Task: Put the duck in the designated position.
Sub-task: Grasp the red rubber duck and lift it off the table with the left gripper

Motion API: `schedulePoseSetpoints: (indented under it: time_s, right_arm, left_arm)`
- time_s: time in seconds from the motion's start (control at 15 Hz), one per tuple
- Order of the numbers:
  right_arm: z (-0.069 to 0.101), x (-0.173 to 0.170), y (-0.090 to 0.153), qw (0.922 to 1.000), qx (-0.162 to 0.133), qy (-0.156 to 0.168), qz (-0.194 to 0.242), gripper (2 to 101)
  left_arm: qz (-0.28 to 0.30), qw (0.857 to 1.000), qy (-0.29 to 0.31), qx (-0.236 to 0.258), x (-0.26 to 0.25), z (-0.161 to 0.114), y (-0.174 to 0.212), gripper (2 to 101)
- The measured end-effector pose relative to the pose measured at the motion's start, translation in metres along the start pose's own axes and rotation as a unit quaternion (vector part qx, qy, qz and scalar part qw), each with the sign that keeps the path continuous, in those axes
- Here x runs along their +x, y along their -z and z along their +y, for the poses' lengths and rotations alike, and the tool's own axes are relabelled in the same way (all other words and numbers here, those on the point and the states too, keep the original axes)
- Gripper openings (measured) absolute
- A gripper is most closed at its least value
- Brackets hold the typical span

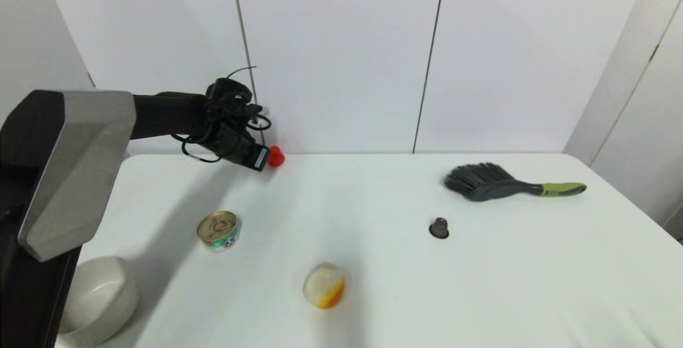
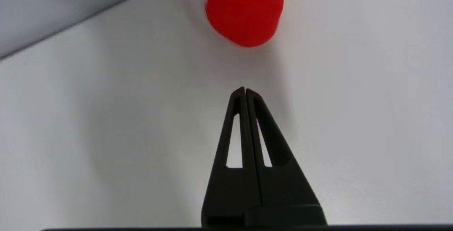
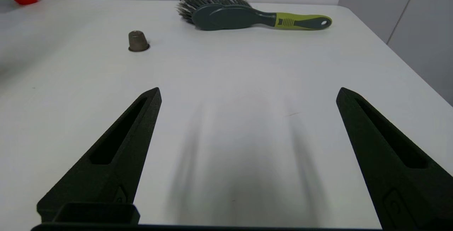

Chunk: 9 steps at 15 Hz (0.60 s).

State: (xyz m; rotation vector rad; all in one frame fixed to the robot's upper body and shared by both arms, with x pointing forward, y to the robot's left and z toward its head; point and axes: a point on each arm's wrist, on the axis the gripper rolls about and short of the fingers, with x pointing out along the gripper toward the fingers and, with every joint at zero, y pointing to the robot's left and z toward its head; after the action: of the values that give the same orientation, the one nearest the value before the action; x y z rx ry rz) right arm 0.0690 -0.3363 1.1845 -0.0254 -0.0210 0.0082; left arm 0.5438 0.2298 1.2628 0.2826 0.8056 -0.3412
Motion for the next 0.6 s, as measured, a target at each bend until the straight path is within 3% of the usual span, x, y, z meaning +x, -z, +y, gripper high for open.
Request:
schedulePoseSetpoints:
  time_s: [0.6]
  right_arm:
    - [0.0, 0.0, 0.0, 1.0, 0.0, 0.0, 0.0, 98.0]
  left_arm:
    - [-0.123, 0.992, -0.028, 0.006, -0.123, 0.002, -0.033, 2.7]
